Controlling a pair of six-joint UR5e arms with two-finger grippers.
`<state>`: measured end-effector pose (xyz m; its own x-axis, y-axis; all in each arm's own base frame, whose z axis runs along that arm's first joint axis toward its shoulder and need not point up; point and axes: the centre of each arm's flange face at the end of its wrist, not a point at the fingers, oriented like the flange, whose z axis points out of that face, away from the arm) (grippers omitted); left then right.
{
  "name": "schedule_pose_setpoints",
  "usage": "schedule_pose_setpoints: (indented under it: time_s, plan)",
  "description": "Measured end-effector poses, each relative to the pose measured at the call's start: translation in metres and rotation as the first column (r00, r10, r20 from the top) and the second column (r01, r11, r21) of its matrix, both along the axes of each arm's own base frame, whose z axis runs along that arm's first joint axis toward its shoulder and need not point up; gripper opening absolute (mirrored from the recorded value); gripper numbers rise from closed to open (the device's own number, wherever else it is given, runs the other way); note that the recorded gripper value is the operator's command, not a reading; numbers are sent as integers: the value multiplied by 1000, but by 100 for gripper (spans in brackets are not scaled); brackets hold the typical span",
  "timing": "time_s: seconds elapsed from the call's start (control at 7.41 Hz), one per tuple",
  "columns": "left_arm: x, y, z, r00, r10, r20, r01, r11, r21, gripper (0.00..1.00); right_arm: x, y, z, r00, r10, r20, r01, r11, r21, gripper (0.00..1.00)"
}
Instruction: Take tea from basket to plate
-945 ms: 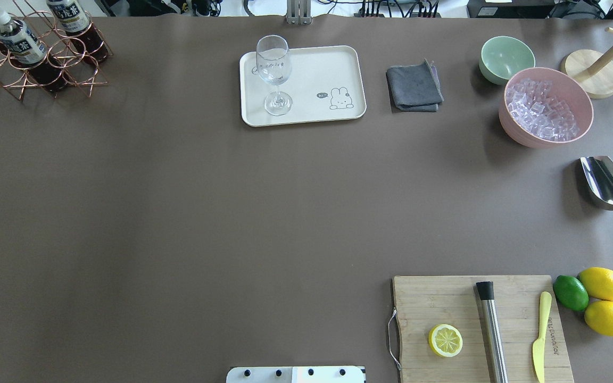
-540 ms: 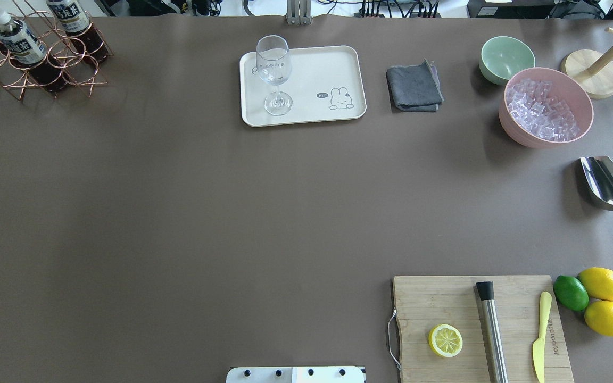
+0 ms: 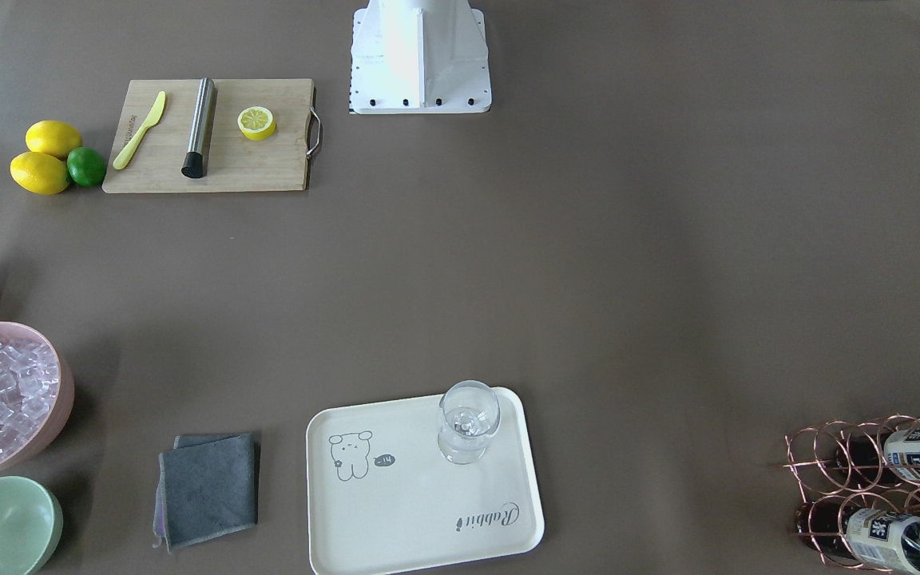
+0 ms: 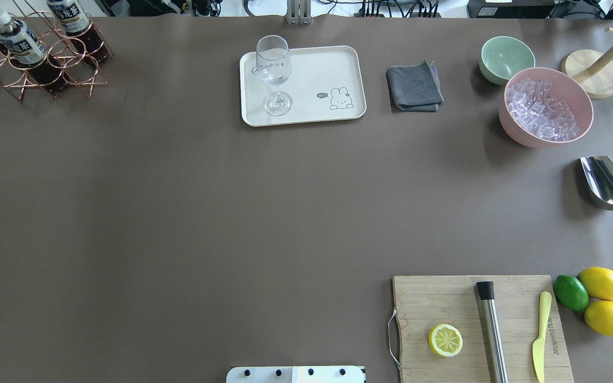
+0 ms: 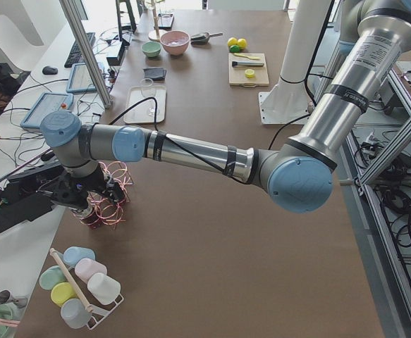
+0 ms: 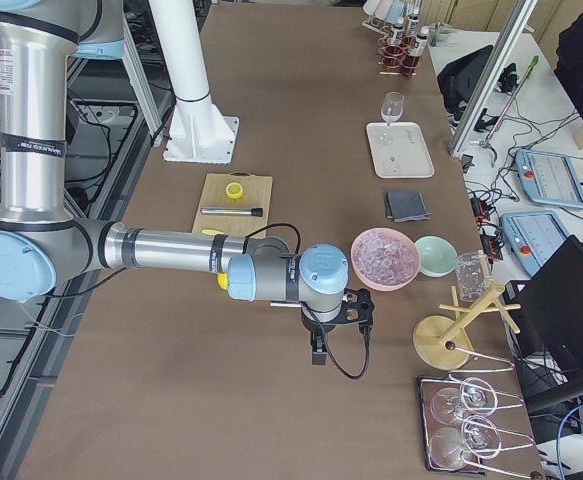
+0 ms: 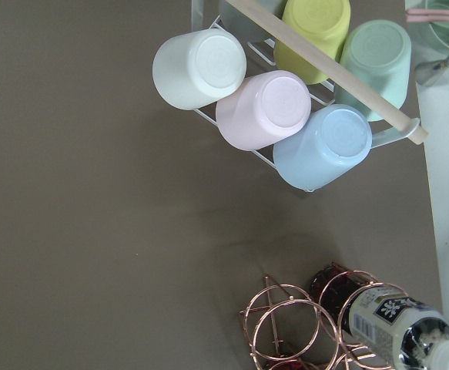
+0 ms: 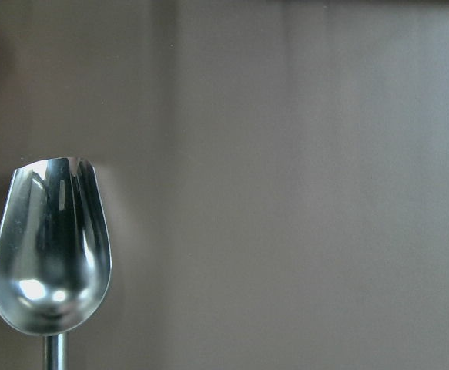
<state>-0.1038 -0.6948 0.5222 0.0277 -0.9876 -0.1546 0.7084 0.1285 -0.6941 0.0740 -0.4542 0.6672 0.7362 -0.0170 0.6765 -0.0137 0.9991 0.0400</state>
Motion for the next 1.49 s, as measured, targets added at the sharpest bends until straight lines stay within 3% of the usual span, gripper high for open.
schedule_pose_setpoints:
  time_s: [0.27, 0.54, 0.94, 1.49]
  plan:
    - [9, -28, 0, 989, -150, -13, 148, 984, -96, 99, 0, 0, 0, 1000, 0, 0, 0, 1000, 0, 100]
    - [25, -65, -24, 976, -217, -16, 212, 965, -154, 99, 0, 0, 0, 1000, 0, 0, 0, 1000, 0, 100]
    - [65, -93, -56, 981, -192, -19, 187, 972, -145, 99, -1, -4, -8, 1000, -7, 8, 7, 1000, 21, 100]
    - [88, -116, -73, 985, -172, 4, 171, 979, -114, 99, -19, -12, -45, 999, -43, 23, 41, 994, 99, 100]
